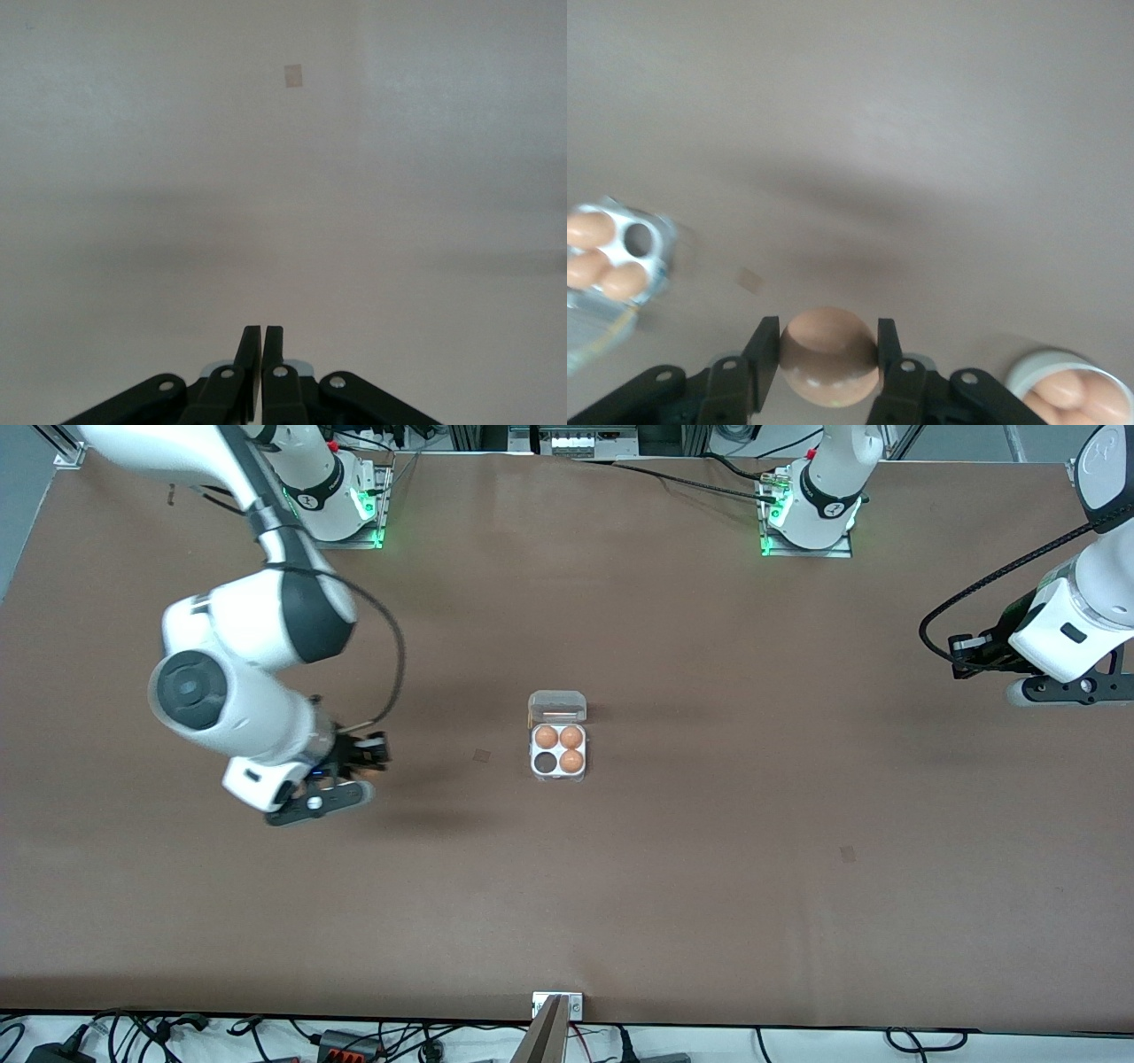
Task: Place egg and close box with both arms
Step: 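Carry the egg with the right gripper over the clear egg box, then lower the egg into the empty slot and open the right gripper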
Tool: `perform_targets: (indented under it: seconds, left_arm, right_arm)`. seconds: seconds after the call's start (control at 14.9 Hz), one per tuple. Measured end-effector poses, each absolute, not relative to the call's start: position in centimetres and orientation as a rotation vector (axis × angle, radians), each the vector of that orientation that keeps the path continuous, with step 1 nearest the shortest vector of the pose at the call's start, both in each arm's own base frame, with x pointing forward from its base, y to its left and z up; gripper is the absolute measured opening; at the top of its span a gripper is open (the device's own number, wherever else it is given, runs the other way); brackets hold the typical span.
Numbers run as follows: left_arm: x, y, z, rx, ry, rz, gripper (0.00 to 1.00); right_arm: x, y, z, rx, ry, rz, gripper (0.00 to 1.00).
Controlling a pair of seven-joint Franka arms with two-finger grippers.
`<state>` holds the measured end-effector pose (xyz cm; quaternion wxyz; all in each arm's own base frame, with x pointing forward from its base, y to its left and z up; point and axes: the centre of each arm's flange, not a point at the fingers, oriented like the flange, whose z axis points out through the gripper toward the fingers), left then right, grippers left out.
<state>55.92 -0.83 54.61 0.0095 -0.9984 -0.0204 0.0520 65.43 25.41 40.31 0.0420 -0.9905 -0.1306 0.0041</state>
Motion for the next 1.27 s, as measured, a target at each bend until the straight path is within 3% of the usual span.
perform_targets:
  seconds: [0.13, 0.6, 1.27]
  left_arm:
    - [56.1, -0.8, 54.5, -3.116, -0.062, 0.186, 0.0]
    - [57.4, -1.0, 54.7, -3.114, -0.059, 0.23, 0.01]
    - [57.2, -1.3, 54.7, -3.112, -0.05, 0.247, 0.01]
  right_arm:
    - [64.7, 29.7, 39.9, -3.005, -0.362, -0.07, 0.49]
    - [61.5, 40.9, 34.9, -2.892, -0.285, -0.222, 0.49]
    - [58.3, 44.5, 25.1, -2.877, -0.274, -0.193, 0.49]
